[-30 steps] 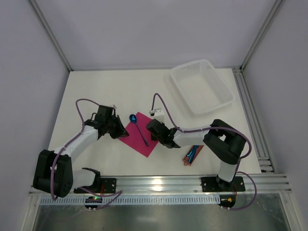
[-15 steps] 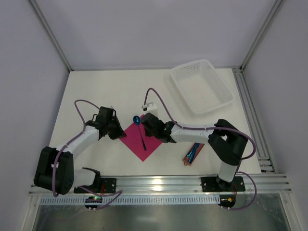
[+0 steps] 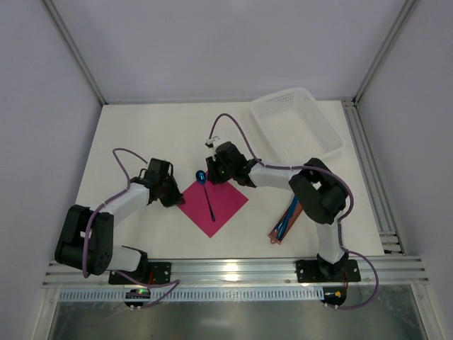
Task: Place the utensils on the paper napkin and roll it up
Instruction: Adjust the utensils on the napkin.
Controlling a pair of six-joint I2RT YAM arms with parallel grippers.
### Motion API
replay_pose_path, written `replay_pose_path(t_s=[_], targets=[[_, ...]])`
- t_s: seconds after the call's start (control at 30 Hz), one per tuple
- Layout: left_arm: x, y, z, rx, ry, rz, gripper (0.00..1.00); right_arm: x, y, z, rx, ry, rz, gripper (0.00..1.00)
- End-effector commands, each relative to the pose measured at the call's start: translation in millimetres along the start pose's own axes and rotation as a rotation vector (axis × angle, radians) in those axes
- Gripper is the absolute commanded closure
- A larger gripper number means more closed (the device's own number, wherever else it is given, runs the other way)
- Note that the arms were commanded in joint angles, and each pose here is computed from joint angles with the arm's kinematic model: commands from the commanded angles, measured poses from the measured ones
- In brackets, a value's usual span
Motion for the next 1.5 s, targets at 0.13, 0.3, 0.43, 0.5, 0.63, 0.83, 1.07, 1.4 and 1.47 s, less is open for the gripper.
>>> replay_pose_path(t_s=[0.13, 0.3, 0.43, 0.5, 0.63, 0.83, 1.07, 1.4, 1.47], targets=[[-5.3, 2.0, 9.2, -0.016, -0.029, -0.009, 1.0, -27.1, 11.5, 12.3, -0.13, -0.063, -0.088, 0.64], [-3.9, 5.6, 10.5, -0.029, -0.025, -0.008, 1.0, -24.6, 10.7, 22.6, -0.139, -0.053, -0.108, 0.64], [-3.0, 9.1, 12.0, -0.045, -0.022, -0.008, 1.0, -29.8, 8.1, 29.4, -0.126, -0.055, -0.114, 0.63], [-1.9, 10.3, 13.4, -0.05, -0.019, -0.008, 1.0, -31.0, 5.4, 31.5, -0.112, -0.055, -0.114, 0.61], [0.6, 11.9, 14.5, -0.053, -0.008, -0.01, 1.0, -33.8, 1.7, 37.1, -0.105, -0.055, -0.115, 0.6], [-1.1, 8.8, 12.3, -0.041, -0.015, -0.009, 1.0, -32.1, 1.3, 43.4, -0.116, -0.049, -0.115, 0.6], [-0.6, 9.5, 12.5, -0.041, -0.014, -0.015, 1.0, -30.6, 1.0, 47.8, -0.123, -0.05, -0.116, 0.65], [2.9, 15.0, 13.2, -0.058, -0.012, -0.023, 1.0, -36.6, -2.6, 45.1, -0.103, -0.082, -0.094, 0.96], [2.8, 16.2, 12.1, -0.061, -0.016, -0.025, 1.0, -39.9, -5.3, 43.8, -0.085, -0.093, -0.085, 0.96]])
Point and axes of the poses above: each gripper's point midway between its finger pads, its own z axis out along the fingers, its own y axis along the line the jaws close on, x = y × z, the point moved 2 cm from there along -z, back along the fingers, and after that the axes turned 7 degrees about -z, right-handed, at the moved point
